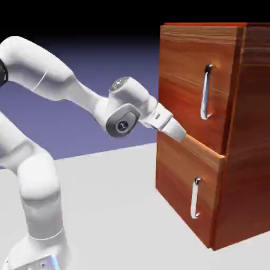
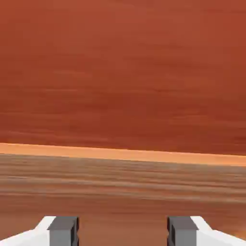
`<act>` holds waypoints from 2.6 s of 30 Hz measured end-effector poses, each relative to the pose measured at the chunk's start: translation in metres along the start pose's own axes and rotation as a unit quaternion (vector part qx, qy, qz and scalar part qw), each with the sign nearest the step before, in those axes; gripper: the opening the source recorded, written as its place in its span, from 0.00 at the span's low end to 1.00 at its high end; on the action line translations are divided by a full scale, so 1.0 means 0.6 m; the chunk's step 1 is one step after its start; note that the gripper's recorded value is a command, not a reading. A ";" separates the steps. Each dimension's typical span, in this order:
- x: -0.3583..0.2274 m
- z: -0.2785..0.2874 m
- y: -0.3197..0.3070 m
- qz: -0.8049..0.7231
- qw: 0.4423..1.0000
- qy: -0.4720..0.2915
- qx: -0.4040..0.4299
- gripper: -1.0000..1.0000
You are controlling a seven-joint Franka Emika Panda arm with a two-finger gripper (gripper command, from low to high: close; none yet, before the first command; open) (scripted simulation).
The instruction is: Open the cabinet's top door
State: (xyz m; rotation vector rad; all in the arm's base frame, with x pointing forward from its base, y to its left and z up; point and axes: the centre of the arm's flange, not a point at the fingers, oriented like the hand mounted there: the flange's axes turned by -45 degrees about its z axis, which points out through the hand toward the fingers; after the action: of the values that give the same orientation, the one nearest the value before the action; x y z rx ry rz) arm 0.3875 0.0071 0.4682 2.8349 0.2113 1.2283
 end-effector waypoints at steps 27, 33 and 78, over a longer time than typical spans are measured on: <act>0.078 -0.250 0.063 -0.770 0.597 0.137 -0.178 0.50; 0.068 -0.261 0.107 -0.852 0.449 0.120 -0.242 0.50; -0.068 -0.295 0.018 -0.897 0.145 -0.239 -0.343 0.00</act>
State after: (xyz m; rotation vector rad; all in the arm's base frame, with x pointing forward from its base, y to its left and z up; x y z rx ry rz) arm 0.2319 -0.0118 0.5612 0.3545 1.5414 -0.3544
